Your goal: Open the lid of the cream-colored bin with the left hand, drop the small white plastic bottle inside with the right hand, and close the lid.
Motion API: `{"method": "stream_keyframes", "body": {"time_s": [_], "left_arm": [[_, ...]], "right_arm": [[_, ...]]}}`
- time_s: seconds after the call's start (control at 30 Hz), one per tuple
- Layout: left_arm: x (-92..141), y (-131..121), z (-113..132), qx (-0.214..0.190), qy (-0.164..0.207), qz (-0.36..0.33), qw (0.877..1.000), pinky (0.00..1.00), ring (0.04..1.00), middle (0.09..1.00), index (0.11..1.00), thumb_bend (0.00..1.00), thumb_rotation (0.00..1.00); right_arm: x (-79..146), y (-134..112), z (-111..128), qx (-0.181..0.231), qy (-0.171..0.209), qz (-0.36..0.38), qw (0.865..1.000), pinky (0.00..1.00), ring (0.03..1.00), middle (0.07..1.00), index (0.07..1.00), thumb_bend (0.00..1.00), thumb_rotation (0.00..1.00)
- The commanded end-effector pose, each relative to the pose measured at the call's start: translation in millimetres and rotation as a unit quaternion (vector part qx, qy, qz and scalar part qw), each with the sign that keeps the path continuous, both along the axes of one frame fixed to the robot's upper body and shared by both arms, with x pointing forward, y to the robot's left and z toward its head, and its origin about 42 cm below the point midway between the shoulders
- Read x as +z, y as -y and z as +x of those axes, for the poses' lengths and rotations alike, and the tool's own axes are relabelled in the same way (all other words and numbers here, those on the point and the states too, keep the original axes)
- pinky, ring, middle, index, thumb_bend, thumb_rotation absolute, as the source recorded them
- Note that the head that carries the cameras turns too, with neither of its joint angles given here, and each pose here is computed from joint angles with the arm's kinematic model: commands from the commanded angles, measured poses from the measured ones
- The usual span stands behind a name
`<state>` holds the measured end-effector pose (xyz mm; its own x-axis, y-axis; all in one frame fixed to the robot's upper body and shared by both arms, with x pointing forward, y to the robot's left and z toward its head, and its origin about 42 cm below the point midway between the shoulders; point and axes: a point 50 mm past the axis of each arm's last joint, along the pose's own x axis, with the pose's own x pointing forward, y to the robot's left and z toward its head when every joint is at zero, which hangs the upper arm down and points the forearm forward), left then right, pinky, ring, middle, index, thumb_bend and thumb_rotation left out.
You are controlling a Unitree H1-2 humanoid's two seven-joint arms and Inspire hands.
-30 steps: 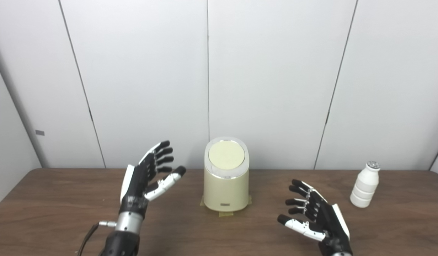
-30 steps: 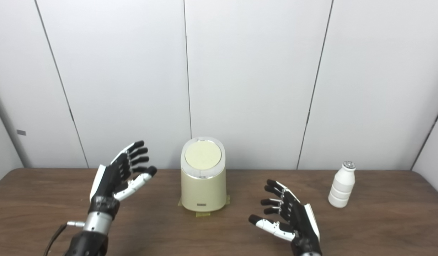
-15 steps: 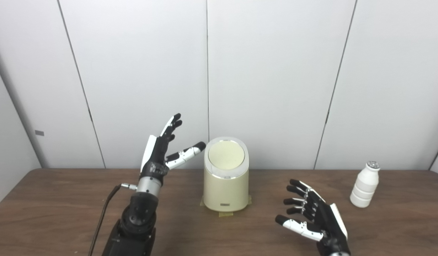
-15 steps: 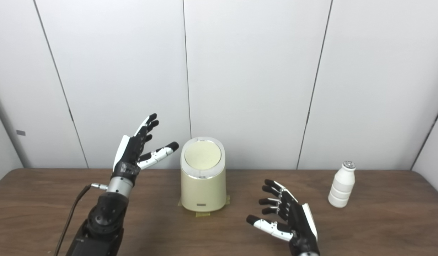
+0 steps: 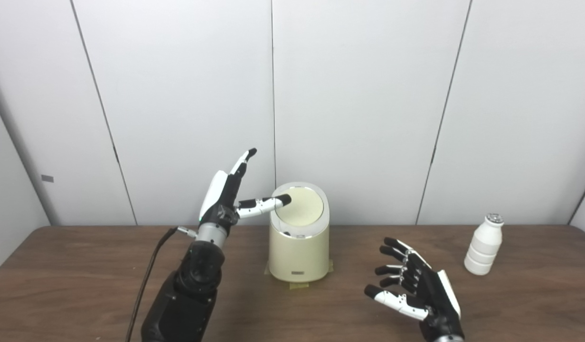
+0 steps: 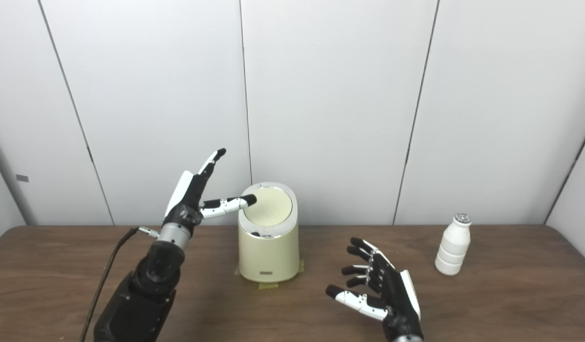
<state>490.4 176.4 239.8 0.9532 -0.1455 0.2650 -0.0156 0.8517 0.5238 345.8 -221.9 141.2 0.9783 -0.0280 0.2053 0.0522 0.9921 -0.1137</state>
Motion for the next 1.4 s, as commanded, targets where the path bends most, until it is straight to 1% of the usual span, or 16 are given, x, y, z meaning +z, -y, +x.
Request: {"method": "stream_keyframes", "body": {"time_s": [0.0, 0.2, 0.33, 0.53, 0.6, 0.73, 0.87, 0.97, 1.1, 1.2, 1.3, 1.37], "left_arm": [[44.3, 10.3, 10.4, -0.004, 0.067, 0.011, 0.998, 1.00, 1.000, 1.000, 1.000, 1.00, 0.38], [44.3, 16.7, 11.8, -0.010, 0.077, 0.055, 0.995, 1.00, 1.000, 1.000, 1.000, 0.98, 0.38], [46.1, 19.4, 14.5, -0.011, 0.076, 0.071, 0.994, 1.00, 1.000, 1.000, 1.000, 0.97, 0.34], [47.1, 24.6, 20.2, -0.023, 0.062, 0.077, 0.995, 1.00, 1.000, 1.000, 1.000, 0.95, 0.27], [47.7, 26.4, 22.1, -0.025, 0.061, 0.082, 0.995, 1.00, 1.000, 1.000, 1.000, 0.96, 0.27], [47.6, 29.1, 25.9, -0.022, 0.059, 0.088, 0.994, 1.00, 1.000, 1.000, 1.000, 0.94, 0.24], [45.7, 31.5, 30.6, -0.016, 0.065, 0.100, 0.993, 1.00, 1.000, 1.000, 1.000, 0.92, 0.23], [45.6, 34.0, 32.8, -0.013, 0.067, 0.115, 0.991, 1.00, 1.000, 1.000, 1.000, 0.91, 0.21], [45.2, 36.7, 33.1, -0.011, 0.073, 0.155, 0.985, 1.00, 1.000, 1.000, 1.000, 0.89, 0.19], [45.4, 38.5, 32.3, -0.011, 0.079, 0.195, 0.978, 1.00, 1.000, 1.000, 1.000, 0.90, 0.18], [50.3, 40.5, 29.7, -0.013, 0.079, 0.266, 0.961, 1.00, 1.000, 1.000, 1.000, 0.92, 0.16], [52.8, 41.6, 28.3, -0.014, 0.081, 0.298, 0.951, 1.00, 1.000, 1.000, 1.000, 0.93, 0.15]], "right_arm": [[23.5, -5.2, 8.1, 0.005, 0.049, 0.002, 0.999, 0.48, 0.605, 0.792, 0.801, 0.74, 0.21], [24.4, -4.3, 8.2, -0.001, 0.050, 0.012, 0.999, 0.50, 0.619, 0.793, 0.799, 0.75, 0.22], [25.2, -4.7, 8.1, 0.001, 0.053, 0.003, 0.999, 0.48, 0.618, 0.794, 0.804, 0.75, 0.24], [25.3, -7.5, 7.9, 0.001, 0.053, 0.009, 0.999, 0.47, 0.610, 0.795, 0.802, 0.75, 0.24], [25.5, -8.0, 7.8, 0.001, 0.053, 0.009, 0.999, 0.47, 0.608, 0.795, 0.802, 0.75, 0.24], [25.5, -8.5, 8.0, 0.000, 0.054, 0.009, 0.998, 0.48, 0.618, 0.795, 0.802, 0.76, 0.25], [25.1, -8.9, 8.7, 0.002, 0.058, 0.010, 0.998, 0.48, 0.615, 0.794, 0.803, 0.74, 0.23], [25.6, -9.4, 8.3, 0.002, 0.058, 0.010, 0.998, 0.48, 0.617, 0.795, 0.802, 0.75, 0.24], [26.2, -10.3, 8.0, 0.003, 0.059, 0.016, 0.998, 0.48, 0.618, 0.797, 0.801, 0.76, 0.25], [28.2, -12.0, 6.8, 0.002, 0.059, 0.014, 0.998, 0.48, 0.618, 0.794, 0.800, 0.76, 0.25], [28.2, -12.5, 6.8, 0.001, 0.061, 0.008, 0.998, 0.49, 0.616, 0.793, 0.798, 0.75, 0.25], [28.1, -12.8, 6.9, 0.001, 0.061, 0.005, 0.998, 0.48, 0.615, 0.792, 0.796, 0.75, 0.25]]}}
